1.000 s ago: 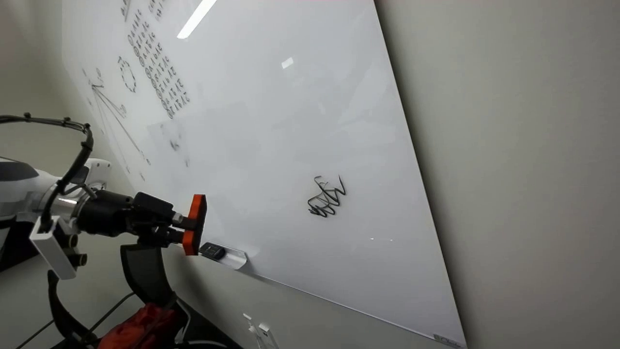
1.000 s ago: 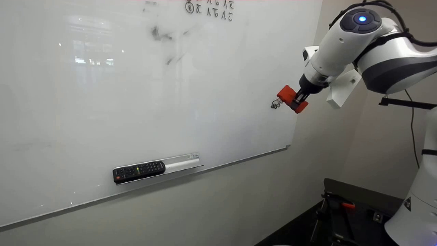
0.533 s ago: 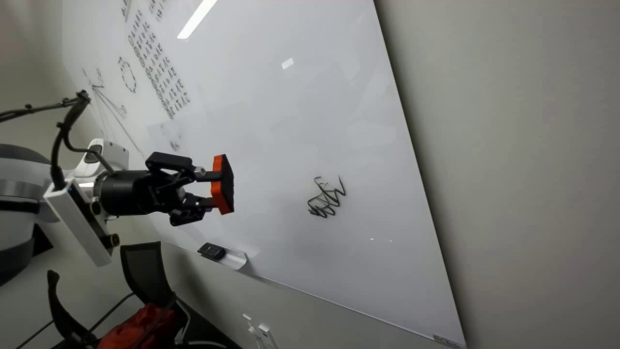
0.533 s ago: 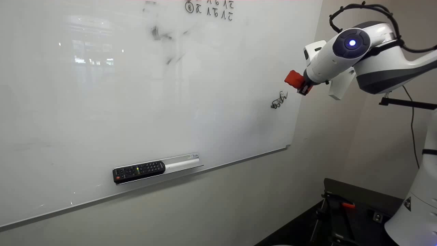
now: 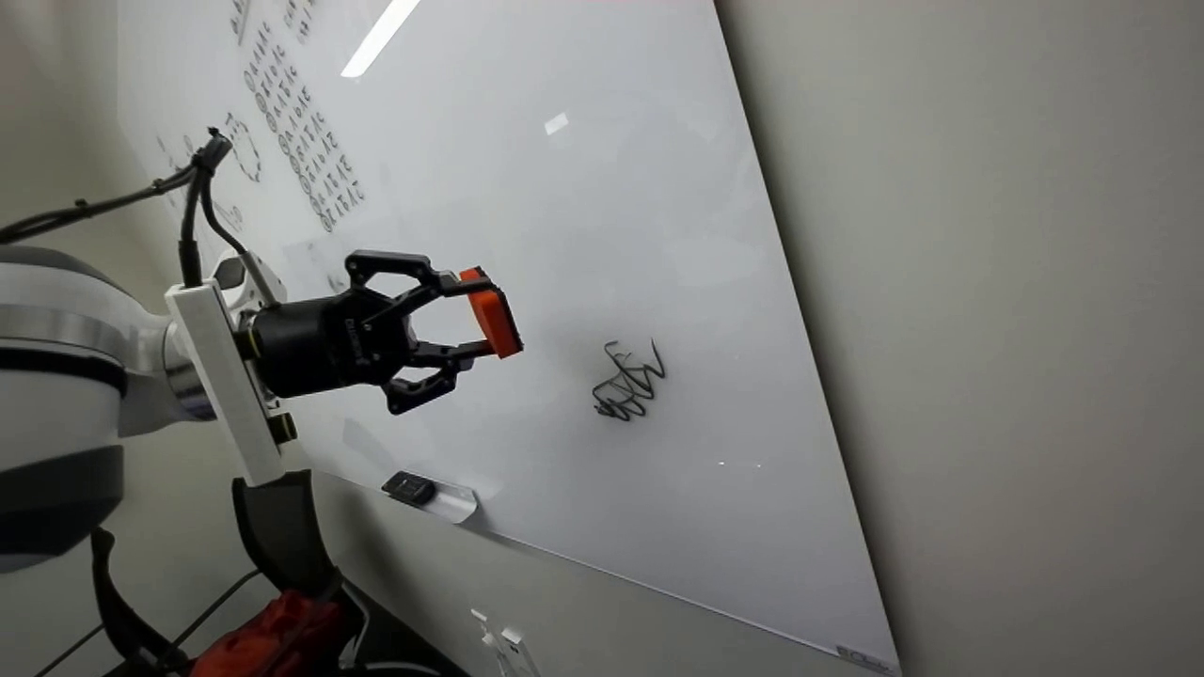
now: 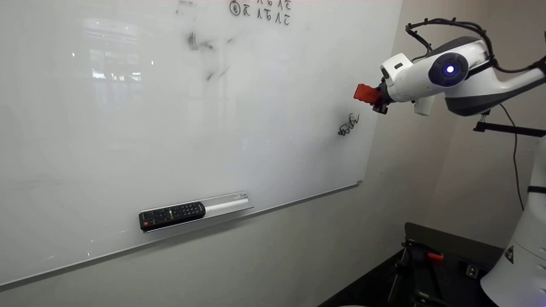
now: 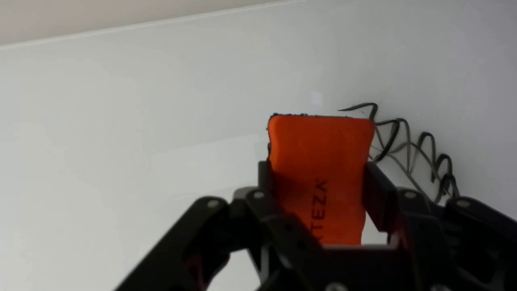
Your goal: Use the orange eraser to wipe the bottom right corner of the whiteboard
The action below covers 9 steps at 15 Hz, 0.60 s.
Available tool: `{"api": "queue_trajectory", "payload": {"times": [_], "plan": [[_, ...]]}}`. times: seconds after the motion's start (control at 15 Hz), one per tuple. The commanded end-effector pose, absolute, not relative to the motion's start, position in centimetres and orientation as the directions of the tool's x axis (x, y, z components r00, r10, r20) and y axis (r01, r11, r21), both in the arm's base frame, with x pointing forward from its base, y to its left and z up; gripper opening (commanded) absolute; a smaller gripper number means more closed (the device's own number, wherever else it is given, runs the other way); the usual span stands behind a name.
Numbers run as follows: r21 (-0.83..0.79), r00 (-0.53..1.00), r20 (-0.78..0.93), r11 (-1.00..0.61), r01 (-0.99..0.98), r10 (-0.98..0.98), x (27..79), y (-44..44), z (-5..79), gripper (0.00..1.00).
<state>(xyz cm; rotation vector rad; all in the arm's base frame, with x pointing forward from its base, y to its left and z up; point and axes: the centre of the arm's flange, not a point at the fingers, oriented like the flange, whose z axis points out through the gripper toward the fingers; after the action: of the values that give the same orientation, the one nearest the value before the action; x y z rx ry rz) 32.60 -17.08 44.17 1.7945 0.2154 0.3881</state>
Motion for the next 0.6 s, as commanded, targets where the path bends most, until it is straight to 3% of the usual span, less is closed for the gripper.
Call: {"api": "queue_trajectory", "payload": {"times": [0.0,0.53], "plan": [[0.965,0.926,0.147,-0.256,-0.057,0.347,32.6,-17.1,44.2,0.30],[0.939,0.785,-0.261,-0.040,0.341,0.561,31.4,-22.8,43.5,0.30]]}}
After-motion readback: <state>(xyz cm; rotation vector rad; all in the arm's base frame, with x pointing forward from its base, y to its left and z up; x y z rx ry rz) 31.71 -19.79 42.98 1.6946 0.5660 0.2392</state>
